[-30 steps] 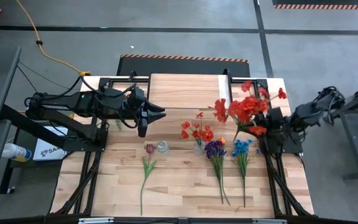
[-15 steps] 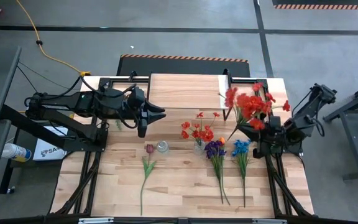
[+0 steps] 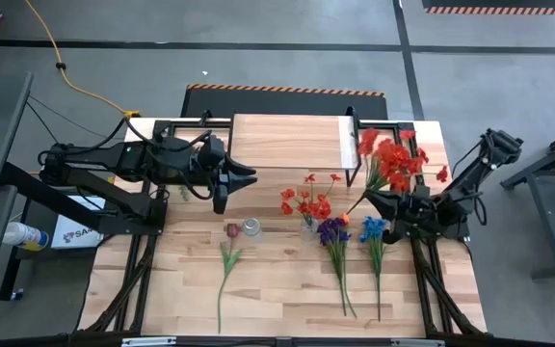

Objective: Pick and place flowers into a vace then onto a shelf
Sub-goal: Put the orange flowers into the right transparent vase

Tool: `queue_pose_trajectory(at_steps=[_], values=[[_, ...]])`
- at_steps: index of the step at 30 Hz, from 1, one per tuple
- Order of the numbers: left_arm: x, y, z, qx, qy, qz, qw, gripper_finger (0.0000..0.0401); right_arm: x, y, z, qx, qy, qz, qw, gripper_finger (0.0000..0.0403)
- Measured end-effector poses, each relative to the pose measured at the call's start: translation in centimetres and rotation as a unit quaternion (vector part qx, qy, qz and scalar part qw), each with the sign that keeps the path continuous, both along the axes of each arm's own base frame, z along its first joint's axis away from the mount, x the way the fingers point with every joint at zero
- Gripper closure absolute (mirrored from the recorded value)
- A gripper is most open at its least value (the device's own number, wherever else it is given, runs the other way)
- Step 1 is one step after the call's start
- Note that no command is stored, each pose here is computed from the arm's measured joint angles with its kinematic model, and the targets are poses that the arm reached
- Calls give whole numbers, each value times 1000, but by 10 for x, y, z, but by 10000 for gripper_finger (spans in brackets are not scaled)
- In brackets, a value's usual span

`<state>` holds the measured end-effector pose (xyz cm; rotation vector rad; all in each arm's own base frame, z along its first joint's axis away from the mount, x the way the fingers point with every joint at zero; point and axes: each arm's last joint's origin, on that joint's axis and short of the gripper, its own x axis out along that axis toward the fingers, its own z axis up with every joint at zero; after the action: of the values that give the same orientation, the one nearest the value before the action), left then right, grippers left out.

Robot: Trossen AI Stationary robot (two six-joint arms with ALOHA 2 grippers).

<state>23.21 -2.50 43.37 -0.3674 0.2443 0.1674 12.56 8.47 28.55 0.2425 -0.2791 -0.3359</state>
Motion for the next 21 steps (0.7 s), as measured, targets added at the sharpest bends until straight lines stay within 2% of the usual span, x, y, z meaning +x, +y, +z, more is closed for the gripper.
queue_pose_trajectory(at_steps=[21], values=[[-5, 0, -2, 7, 22, -13, 1000, 263, 34, 3, -22, 26, 0, -51, 998, 403]])
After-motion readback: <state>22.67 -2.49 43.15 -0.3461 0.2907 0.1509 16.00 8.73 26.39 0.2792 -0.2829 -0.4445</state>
